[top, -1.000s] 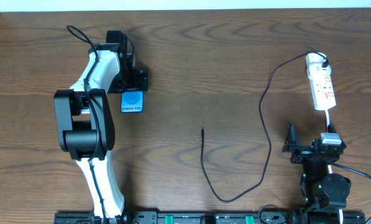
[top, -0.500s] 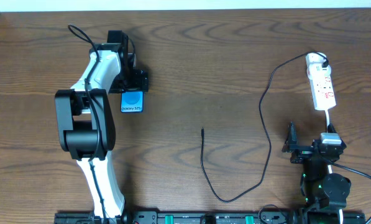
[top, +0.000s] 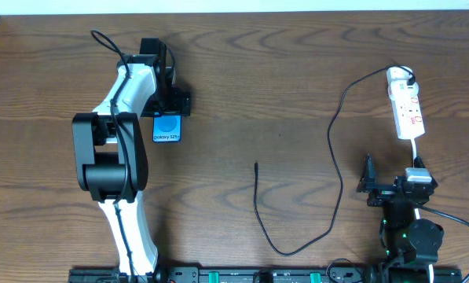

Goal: Plug charger to phone and switch on socket
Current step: 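Close the left gripper on the phone's sides and grip it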

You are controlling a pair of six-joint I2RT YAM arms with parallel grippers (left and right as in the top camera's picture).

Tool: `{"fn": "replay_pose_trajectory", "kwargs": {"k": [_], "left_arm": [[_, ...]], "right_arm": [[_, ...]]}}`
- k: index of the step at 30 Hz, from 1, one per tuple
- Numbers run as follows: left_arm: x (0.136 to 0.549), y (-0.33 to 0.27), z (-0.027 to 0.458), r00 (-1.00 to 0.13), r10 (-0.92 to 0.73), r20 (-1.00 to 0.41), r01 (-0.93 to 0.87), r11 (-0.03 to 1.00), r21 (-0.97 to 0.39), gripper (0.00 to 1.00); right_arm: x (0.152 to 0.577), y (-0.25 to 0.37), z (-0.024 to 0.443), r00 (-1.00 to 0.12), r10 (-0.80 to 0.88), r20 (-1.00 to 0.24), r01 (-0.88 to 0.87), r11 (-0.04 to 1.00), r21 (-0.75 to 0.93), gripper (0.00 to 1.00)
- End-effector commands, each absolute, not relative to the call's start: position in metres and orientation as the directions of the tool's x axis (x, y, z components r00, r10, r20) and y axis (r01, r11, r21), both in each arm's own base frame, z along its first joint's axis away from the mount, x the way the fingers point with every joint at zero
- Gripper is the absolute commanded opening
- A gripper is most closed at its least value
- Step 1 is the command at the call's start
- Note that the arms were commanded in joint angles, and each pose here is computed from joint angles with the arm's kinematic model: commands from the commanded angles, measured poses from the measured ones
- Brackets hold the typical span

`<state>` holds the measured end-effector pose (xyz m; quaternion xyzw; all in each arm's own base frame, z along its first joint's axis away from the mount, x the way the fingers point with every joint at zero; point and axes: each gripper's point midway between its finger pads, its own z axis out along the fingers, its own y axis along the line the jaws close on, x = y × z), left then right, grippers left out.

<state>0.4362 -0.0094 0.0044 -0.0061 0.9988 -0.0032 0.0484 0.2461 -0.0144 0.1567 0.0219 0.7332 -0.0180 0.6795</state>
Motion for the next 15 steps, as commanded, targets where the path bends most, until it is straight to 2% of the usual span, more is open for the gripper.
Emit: {"fn": "replay_pose_trajectory", "kwargs": {"k": [1, 15], "left_arm": [[0.432, -0.005, -0.004, -0.997, 0.003, -0.073, 0.001, 1.000, 0.017, 0.98], [0.418, -0.005, -0.016, -0.999, 0.000, -0.036, 0.000, 1.000, 0.017, 0.98]], "right_arm": [[0.246, -0.014, 0.156, -0.076, -0.004, -0.997, 0.054, 0.998, -0.008, 0.99], [0.246, -0.014, 0.156, -0.076, -0.004, -0.997, 0.054, 0.998, -0.008, 0.99]]}}
